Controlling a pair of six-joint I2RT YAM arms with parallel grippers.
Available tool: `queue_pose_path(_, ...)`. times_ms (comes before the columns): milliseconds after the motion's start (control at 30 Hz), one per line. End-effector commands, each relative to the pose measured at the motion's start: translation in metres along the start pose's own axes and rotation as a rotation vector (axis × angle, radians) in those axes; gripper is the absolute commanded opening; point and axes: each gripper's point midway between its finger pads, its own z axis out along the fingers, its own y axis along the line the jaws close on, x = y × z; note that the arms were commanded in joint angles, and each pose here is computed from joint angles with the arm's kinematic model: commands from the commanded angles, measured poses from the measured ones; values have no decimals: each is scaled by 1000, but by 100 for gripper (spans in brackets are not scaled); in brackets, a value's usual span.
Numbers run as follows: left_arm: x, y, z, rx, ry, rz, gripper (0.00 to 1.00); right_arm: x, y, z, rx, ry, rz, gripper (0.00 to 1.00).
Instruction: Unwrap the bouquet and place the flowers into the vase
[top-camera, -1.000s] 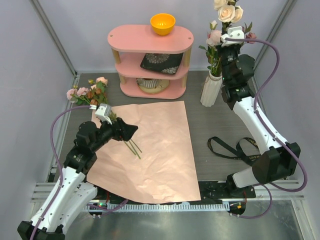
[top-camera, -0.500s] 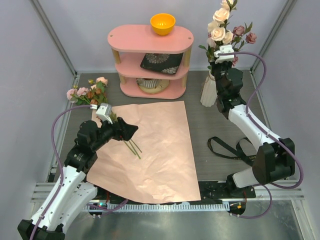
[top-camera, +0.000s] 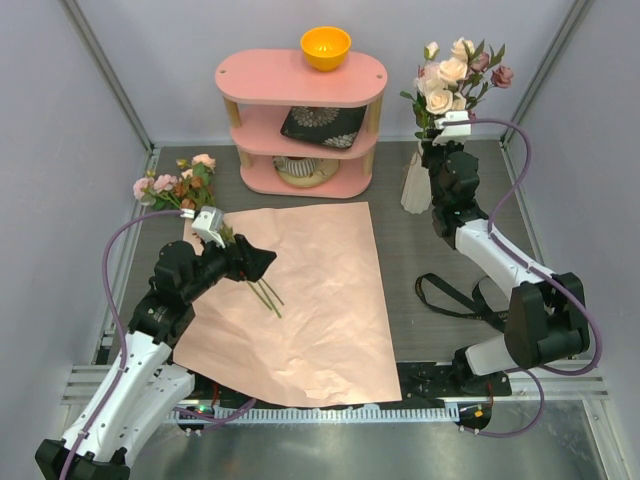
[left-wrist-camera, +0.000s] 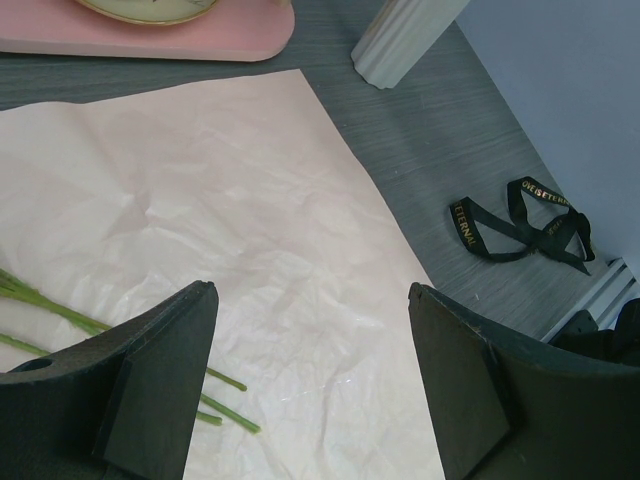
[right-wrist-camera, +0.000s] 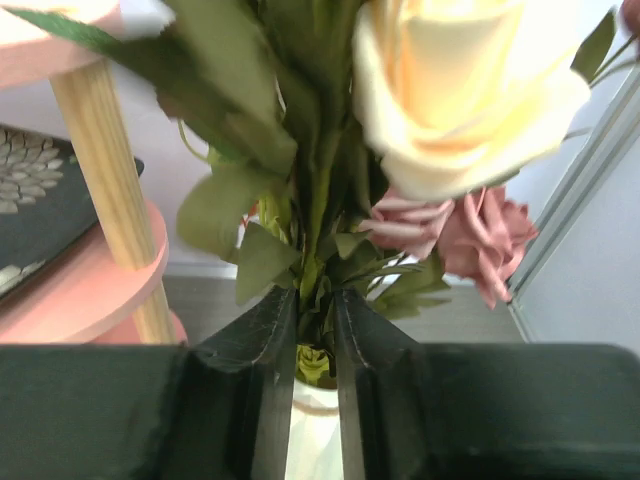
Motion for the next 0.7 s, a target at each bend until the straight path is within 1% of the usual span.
queue_pose_path(0, -25, -11, -5, 26, -70, 33, 81, 24, 6, -7, -2, 121, 138, 34)
queue_pose_path(33, -25, -10, -5, 23, -68, 33, 81, 31, 9, -11, -10, 160, 157, 37)
queue_pose_path(67, -24, -10, -5, 23, -68, 33, 81, 47, 14, -20, -10, 238, 215, 41)
queue_pose_path(100, -24, -10, -5, 20, -66, 33, 81, 54, 15, -26, -4, 277, 243, 45)
queue_pose_path(133, -23, -10, -5, 23, -63, 32, 81, 52, 16, -32, 3, 300, 285, 47)
queue_pose_path(167, -23, -10, -4, 22, -62, 32, 81, 66, 18, -44, 0, 382, 299, 49)
queue_pose_path(200, -23, -9, -4, 21, -60, 30, 81, 67, 21, -51, -9, 406, 328, 75)
queue_pose_path(233, -23, -10, -3, 24, -58, 28, 81, 64, 21, -62, -13, 417, 336, 78)
queue_pose_path(267, -22, -9, -2, 23, -53, 27, 81, 73, 21, -74, -13, 466, 336, 79)
queue_pose_path(300, -21, -9, -1, 24, -50, 26, 81, 75, 22, -81, -27, 479, 335, 89)
queue_pose_path(400, -19, -9, 1, 27, -42, 21, 81, 90, 18, -113, -37, 581, 307, 90)
queue_pose_path(467, -18, -7, 2, 20, -37, 17, 81, 97, 23, -133, -65, 642, 336, 90)
queue_pose_path(533, -18, -5, 4, 14, -30, 14, 81, 101, 26, -146, -87, 656, 334, 91)
queue_pose_path(600, -16, 0, 7, -2, -22, 6, 81, 92, 21, -150, -68, 619, 325, 92)
queue_pose_path(667, -15, 5, 8, -21, -14, -3, 81, 92, 21, -152, -69, 620, 332, 93)
